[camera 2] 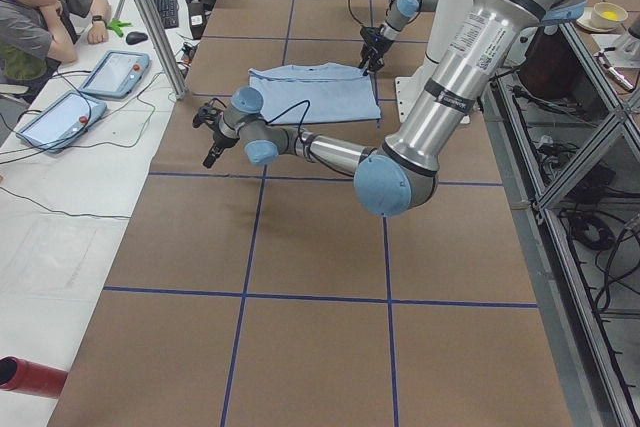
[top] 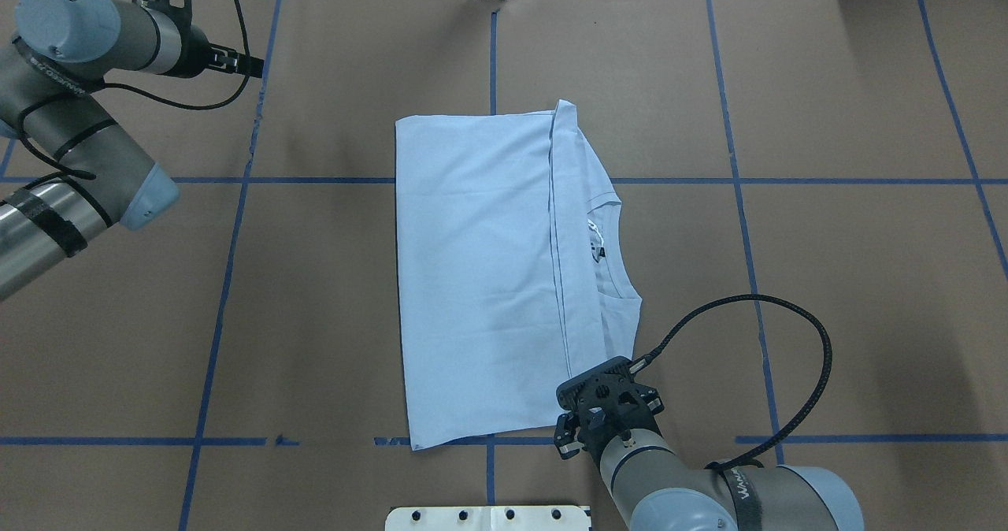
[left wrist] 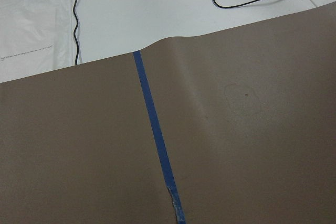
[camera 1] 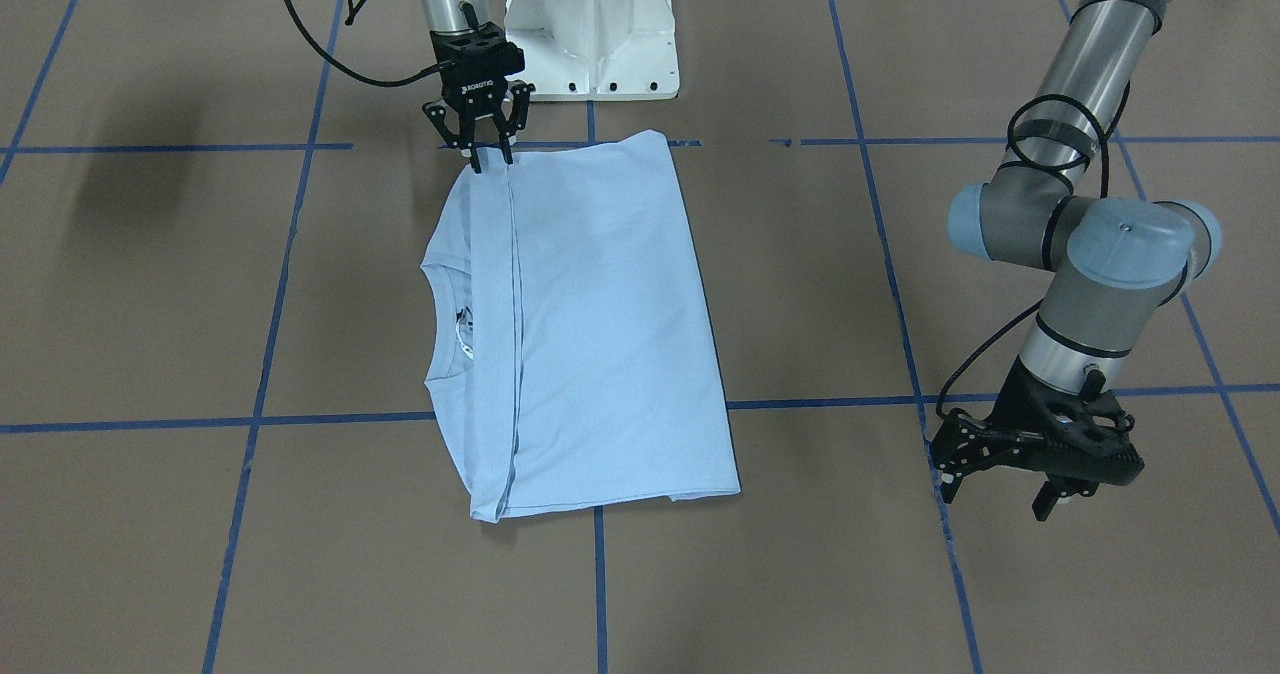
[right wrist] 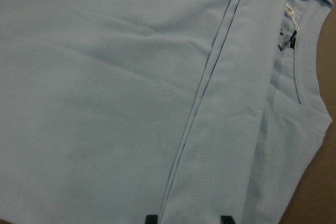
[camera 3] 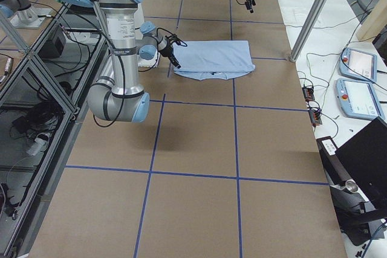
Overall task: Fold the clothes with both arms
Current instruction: 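Grasp the shirt corner nearest the robot with the right gripper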
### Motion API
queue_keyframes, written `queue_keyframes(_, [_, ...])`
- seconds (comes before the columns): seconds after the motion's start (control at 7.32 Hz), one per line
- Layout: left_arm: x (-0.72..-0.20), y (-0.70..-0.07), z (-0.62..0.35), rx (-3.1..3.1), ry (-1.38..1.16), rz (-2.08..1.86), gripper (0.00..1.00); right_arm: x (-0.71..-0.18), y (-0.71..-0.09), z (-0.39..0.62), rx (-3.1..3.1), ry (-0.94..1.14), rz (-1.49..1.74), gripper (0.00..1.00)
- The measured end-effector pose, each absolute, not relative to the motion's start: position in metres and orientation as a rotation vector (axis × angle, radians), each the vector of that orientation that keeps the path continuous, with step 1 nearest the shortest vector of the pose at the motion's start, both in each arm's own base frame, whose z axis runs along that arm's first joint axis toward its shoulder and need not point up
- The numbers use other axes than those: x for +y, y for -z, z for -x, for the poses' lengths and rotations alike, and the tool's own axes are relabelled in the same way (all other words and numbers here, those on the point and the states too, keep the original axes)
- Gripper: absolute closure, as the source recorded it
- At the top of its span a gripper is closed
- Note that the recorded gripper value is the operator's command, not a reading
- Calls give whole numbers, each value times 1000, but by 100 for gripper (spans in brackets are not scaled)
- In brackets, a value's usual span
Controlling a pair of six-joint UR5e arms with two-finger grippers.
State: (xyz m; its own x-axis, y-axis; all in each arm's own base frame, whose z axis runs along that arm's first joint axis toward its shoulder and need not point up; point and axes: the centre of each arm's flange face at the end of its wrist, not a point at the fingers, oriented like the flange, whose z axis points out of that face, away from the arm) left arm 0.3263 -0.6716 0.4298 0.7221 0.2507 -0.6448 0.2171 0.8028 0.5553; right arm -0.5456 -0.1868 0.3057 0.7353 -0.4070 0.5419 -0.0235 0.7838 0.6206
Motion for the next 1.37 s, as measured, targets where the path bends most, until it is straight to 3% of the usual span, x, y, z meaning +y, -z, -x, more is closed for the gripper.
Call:
queue_keyframes(0.41, [-671, -430, -327, 779, -21, -655, 0, -177, -305, 548, -722, 240, -663, 62])
queue_keyframes(0.82, [-671, -430, -327, 778, -21, -655, 0, -173, -305, 550, -721, 255, -669, 99])
queue_keyframes(1.37, [-671, -430, -327, 779, -21, -655, 0, -179, -288, 546, -747, 218, -692, 100])
